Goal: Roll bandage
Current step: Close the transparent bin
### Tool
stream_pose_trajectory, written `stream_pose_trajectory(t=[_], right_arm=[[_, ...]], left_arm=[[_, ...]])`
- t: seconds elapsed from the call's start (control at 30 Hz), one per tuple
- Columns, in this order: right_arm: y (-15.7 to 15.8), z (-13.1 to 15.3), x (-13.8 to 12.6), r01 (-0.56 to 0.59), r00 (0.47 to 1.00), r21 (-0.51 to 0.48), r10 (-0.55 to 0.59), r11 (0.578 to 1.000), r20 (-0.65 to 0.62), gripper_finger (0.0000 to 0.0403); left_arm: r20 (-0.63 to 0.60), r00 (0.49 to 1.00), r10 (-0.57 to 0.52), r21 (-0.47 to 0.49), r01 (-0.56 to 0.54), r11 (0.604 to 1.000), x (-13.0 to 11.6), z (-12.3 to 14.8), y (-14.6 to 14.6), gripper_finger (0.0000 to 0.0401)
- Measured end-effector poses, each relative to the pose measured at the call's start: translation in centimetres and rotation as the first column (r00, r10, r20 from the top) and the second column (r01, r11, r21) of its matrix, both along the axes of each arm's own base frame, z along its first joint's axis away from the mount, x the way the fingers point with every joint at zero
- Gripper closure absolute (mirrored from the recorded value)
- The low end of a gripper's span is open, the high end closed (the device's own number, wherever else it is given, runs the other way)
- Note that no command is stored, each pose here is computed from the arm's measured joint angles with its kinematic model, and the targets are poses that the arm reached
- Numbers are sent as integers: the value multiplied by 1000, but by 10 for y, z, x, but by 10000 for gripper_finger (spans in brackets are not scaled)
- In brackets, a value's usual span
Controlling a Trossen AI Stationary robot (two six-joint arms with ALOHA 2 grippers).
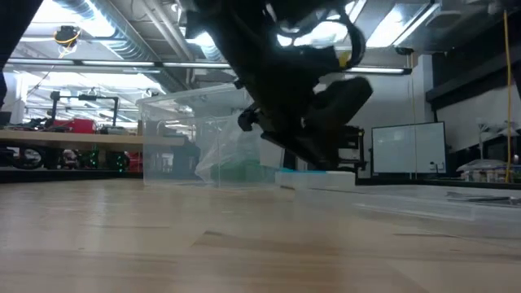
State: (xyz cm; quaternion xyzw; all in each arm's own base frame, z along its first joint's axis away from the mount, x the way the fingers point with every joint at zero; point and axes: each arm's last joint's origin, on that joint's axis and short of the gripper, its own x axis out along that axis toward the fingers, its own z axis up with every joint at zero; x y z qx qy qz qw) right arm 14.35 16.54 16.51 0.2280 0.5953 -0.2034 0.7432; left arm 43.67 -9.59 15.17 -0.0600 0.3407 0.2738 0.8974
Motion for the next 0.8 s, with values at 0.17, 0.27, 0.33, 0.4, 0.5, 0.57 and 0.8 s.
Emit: stream_pose_trajectory(t=[0.17, 0.27, 0.33, 0.4, 0.5, 0.57, 0.8], right_arm=[[4, -18, 2, 18, 995, -37, -22, 999, -100, 260], [5, -28, 3, 16, 990, -64, -24, 998, -142, 260], [6, -30, 4, 14, 988, -74, -25, 997, -150, 260], [6, -33, 4, 11, 988, -93, -26, 996, -151, 260], [6, -33, 4, 11, 990, -110, -26, 994, -136, 260], [5, -33, 4, 10, 992, -122, -25, 992, -124, 260], [-3, -34, 13, 56, 994, -159, -70, 986, -86, 260]], left_arm=[[-39, 998, 58, -15, -58, 998, -2, -3, 12, 246], [-42, 997, 63, -17, -63, 998, -3, -4, 12, 246], [-46, 998, 52, -33, -53, 998, -3, -4, 12, 246], [-49, 998, 35, -56, -38, 998, -2, -4, 11, 246], [-52, 999, 10, -95, -15, 995, -3, -4, 7, 246], [-56, 998, -12, -118, 5, 993, -3, -5, 3, 246], [-73, 991, -116, -198, 99, 975, -7, -6, -18, 246]])
